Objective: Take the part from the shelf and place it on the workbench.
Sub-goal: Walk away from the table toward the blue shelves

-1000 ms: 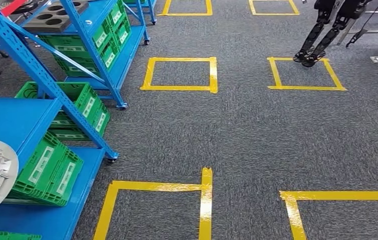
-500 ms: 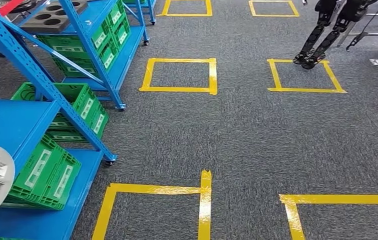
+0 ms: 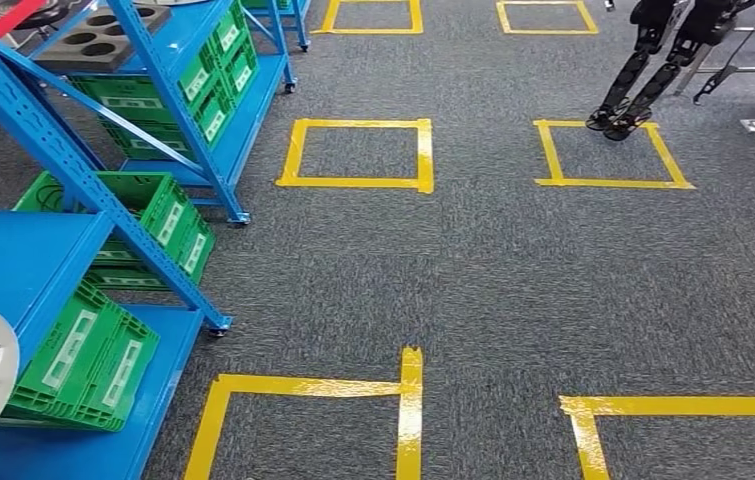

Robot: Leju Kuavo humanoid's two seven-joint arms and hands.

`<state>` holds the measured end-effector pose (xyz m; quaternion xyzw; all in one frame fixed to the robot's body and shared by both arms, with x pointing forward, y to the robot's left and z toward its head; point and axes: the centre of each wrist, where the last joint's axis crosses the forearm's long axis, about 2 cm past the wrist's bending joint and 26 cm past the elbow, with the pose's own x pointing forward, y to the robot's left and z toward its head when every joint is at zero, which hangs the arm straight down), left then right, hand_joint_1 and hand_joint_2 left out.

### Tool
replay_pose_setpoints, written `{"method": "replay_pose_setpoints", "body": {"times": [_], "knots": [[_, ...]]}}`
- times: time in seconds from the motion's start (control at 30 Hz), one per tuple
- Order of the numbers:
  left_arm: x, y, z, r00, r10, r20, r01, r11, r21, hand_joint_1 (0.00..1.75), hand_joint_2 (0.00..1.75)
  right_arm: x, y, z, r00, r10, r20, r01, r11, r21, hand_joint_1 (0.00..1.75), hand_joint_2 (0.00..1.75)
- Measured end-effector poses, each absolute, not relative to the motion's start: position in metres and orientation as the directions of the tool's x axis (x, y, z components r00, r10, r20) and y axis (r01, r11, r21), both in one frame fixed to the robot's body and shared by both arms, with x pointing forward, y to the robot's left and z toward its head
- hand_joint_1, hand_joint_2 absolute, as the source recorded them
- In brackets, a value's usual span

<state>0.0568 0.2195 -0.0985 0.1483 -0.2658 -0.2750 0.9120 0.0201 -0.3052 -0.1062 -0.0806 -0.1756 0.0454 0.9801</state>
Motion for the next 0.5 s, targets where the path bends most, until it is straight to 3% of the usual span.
{"method": "replay_pose_setpoints", "body": {"times": [0.5], "knots": [[0.0557, 0.2201, -0.0987, 0.712, -0.576, 0.401, 0.420, 0.807, 0.415, 0.00, 0.00, 0.0205, -0.3050, -0.1069, 0.934, 0.116, 0.339, -0.062, 0.984, -0.167, 0.00, 0.00]]}}
